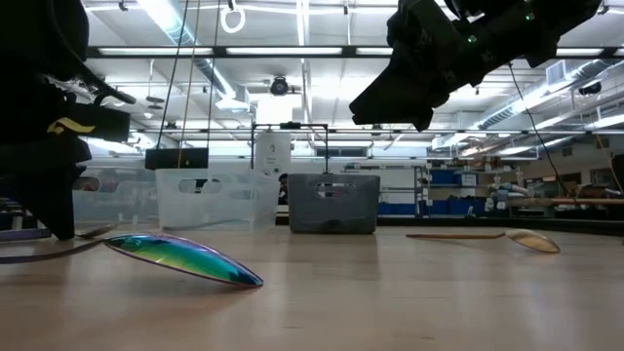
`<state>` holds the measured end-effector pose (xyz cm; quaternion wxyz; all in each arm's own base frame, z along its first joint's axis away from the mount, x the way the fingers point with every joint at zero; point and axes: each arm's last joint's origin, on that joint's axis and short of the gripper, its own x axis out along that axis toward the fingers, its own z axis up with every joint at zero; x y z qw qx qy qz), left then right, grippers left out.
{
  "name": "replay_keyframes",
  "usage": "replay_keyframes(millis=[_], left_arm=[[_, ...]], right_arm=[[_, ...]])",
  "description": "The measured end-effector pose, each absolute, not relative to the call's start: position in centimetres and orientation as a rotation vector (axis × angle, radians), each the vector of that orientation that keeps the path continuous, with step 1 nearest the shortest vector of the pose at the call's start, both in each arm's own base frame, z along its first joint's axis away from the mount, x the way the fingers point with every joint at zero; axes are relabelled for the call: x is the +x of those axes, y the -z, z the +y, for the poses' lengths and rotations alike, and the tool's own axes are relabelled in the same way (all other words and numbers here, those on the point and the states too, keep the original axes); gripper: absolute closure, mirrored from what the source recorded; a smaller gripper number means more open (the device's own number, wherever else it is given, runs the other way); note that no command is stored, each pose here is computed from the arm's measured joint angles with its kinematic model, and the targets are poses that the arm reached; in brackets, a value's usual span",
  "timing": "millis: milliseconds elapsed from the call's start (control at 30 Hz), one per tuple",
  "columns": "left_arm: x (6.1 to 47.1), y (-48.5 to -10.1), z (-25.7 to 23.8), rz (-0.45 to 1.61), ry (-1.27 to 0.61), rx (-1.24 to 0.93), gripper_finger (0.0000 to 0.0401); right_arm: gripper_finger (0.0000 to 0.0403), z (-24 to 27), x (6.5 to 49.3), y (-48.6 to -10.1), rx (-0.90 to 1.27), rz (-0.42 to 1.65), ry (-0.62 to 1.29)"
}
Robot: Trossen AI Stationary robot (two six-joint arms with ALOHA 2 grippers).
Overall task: Sort silverware by color (type)
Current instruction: Put the purple spoon into the black transparent bin
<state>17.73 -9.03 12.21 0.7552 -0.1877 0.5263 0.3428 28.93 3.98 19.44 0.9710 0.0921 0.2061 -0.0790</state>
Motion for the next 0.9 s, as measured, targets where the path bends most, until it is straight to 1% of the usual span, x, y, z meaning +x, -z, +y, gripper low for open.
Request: replay_keyframes(millis=[100, 133, 333, 467, 667, 900], left_arm=[[17.8, -12.2, -9.1, 1.154, -0.711, -0.379, 0.0379], [17.9, -12.2, -9.1, 1.155, -0.7, -0.368, 0.0386], [18.1, -12.5, -9.2, 1.128, -0.656, -0.338, 0.0387], [18.8, -13.6, -9.8, 1.063, -0.591, -0.33, 0.0392], [19.7, -14.8, -10.4, 1.031, -0.52, -0.266, 0.0394], [19.8, -14.9, -10.3, 1.029, -0.514, -0.245, 0.0396]], right_arm=[[0.0247, 4.0, 28.9, -19.4, 0.186, 0.417, 0.157], [0.0247, 4.0, 28.9, -19.4, 0.186, 0.417, 0.157], [0.0247, 4.0, 28.9, -19.4, 0.179, 0.417, 0.155], [0.0247, 4.0, 28.9, -19.4, 0.179, 0.417, 0.155], [0.0247, 4.0, 28.9, -19.4, 0.174, 0.418, 0.154], [0.0247, 4.0, 28.9, -19.4, 0.169, 0.418, 0.153]])
